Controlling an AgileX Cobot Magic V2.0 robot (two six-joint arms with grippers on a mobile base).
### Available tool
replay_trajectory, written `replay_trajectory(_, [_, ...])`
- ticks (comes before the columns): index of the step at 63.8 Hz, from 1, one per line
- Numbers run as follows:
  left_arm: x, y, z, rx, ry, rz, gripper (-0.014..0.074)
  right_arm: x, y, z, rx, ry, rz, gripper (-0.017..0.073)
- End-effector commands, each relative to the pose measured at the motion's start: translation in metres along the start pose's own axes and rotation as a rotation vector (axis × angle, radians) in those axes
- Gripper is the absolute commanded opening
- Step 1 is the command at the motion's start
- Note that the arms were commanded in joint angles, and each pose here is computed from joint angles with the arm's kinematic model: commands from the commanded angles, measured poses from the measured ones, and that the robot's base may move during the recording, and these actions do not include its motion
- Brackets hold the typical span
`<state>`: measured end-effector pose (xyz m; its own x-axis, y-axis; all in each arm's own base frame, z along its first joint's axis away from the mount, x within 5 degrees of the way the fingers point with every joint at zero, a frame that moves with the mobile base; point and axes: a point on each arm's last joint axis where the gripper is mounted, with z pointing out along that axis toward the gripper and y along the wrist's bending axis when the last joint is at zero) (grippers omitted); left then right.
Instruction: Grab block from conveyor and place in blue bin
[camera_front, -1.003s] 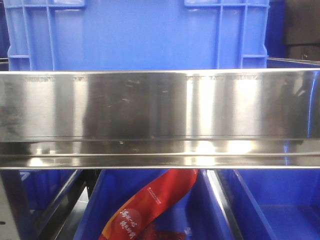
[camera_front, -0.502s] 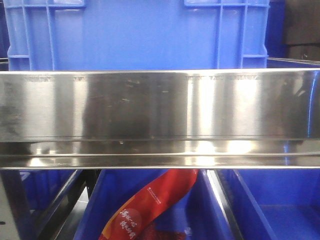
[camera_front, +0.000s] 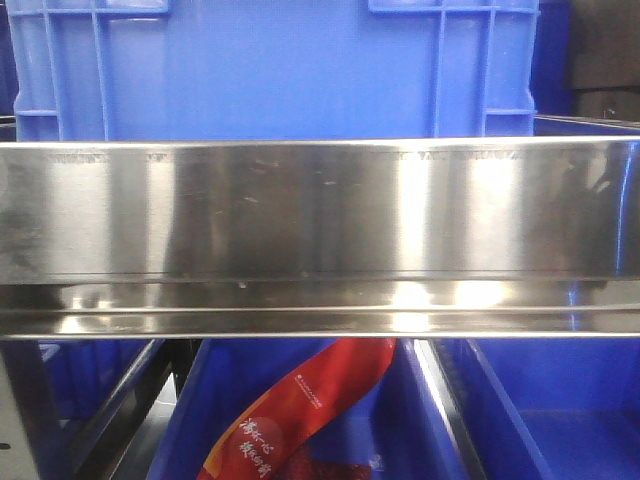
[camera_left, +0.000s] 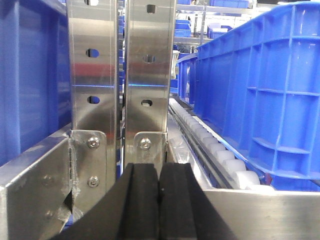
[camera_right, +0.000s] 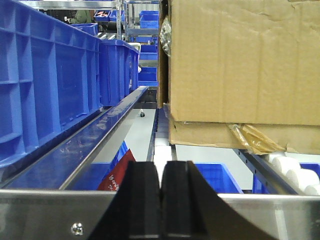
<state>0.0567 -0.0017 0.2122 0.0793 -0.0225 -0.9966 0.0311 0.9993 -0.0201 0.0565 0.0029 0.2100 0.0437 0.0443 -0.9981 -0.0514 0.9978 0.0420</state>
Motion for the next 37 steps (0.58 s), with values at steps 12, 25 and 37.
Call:
replay_trajectory(12, [-0.0027, -0.0003, -0.0005, 0.004, -0.026, 0.0, -0.0111, -0.0019, -0.0004, -0.0003, 0.006, -0.026, -0.007, -0.0169])
replay_trajectory(25, [-0.0027, -0.0003, -0.0005, 0.004, -0.026, 0.0, -0.0111, -0.0019, -0.0004, -0.0003, 0.006, -0.026, -0.007, -0.0169])
replay_trajectory(37, [-0.0027, -0.0003, -0.0005, 0.004, -0.026, 0.0, -0.0111, -0.0019, -0.0004, -0.0003, 0.006, -0.026, -0.007, -0.0169])
